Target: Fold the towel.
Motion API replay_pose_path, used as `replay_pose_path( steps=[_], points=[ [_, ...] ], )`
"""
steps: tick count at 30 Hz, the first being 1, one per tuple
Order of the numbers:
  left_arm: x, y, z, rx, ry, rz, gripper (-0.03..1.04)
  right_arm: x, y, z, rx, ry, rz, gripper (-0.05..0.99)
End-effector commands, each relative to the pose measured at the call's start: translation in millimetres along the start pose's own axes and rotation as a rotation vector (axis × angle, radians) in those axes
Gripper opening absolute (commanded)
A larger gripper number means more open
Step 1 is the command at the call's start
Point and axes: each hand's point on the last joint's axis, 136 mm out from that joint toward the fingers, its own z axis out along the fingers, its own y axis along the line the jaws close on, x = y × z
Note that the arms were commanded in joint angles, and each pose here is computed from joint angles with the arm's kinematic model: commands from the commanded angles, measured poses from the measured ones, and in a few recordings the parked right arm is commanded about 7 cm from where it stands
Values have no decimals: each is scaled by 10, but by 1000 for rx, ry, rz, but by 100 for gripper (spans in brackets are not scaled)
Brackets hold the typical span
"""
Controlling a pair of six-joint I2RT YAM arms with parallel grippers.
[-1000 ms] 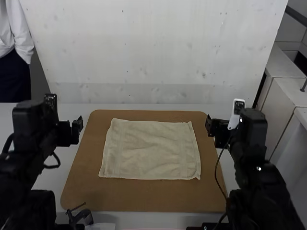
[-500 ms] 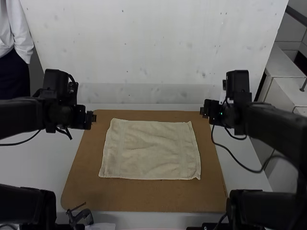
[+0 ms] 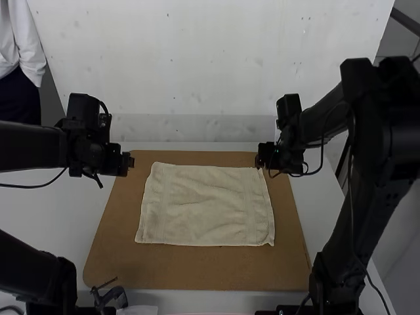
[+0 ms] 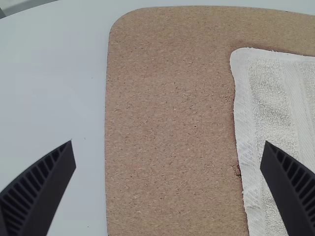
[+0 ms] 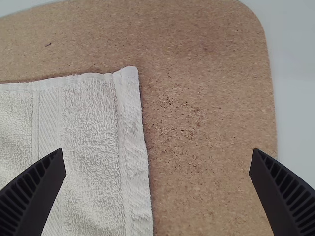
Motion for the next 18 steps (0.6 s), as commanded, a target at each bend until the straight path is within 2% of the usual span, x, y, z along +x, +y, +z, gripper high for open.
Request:
replay_pose_path(
  steps=[1, 7, 18],
  points=[
    [-186, -66, -52, 17, -49, 12, 97, -137, 89, 89, 1, -24, -5, 96],
    [-193, -98, -52, 26, -53, 16, 97, -9, 137, 377, -1, 40, -26, 96],
    [-185, -85, 13, 22, -59, 14, 97, -32, 435, 672, -27, 76, -70, 93]
  ],
)
